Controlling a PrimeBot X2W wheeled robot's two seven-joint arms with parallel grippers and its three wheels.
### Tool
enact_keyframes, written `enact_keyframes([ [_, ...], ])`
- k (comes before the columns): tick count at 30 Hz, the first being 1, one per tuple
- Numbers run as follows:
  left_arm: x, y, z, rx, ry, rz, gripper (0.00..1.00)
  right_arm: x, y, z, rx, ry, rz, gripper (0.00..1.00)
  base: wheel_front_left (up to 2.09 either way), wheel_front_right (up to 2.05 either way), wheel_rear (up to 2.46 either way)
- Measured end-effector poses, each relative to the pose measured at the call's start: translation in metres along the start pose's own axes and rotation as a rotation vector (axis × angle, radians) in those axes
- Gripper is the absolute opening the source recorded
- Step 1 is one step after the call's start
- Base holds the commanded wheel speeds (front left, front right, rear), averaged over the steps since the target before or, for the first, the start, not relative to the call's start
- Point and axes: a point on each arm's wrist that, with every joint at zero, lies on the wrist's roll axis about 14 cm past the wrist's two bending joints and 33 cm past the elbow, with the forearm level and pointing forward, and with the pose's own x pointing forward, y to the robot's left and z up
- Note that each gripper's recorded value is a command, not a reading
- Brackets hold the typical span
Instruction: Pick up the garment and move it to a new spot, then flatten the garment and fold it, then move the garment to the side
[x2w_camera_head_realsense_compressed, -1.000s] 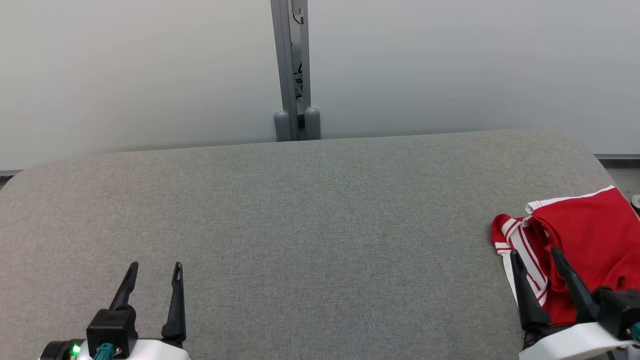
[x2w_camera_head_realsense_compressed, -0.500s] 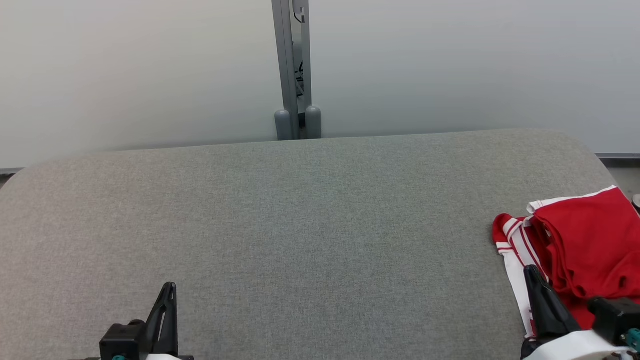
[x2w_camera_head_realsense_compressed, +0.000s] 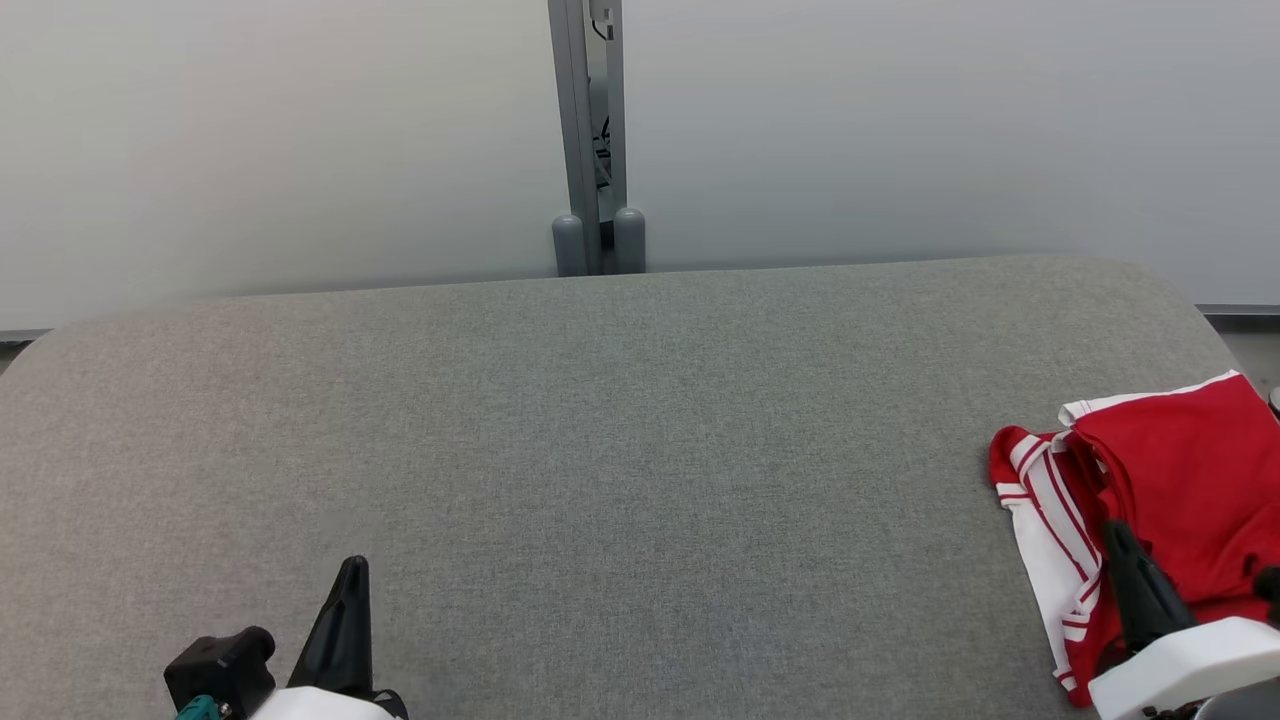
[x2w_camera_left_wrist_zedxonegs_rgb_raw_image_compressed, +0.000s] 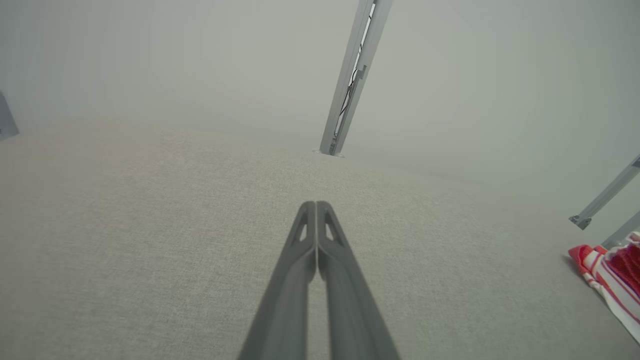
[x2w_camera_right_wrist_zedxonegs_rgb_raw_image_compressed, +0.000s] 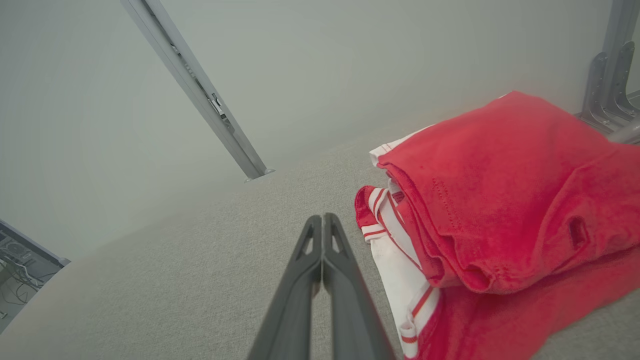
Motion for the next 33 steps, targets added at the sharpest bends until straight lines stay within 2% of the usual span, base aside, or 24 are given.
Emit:
enact_keyframes([
  [16,0.010,-0.011,0.000,-0.277,0.008,-0.025,0.00,0.012,-0.023,0.007,0.239,0.035,-0.041,0.00,0.00,0.00,0.00],
  [33,0.017,-0.019,0.002,-0.522,-0.001,-0.040,0.00,0.022,-0.037,0.013,0.464,0.053,-0.047,0.00,0.00,0.00,0.00],
])
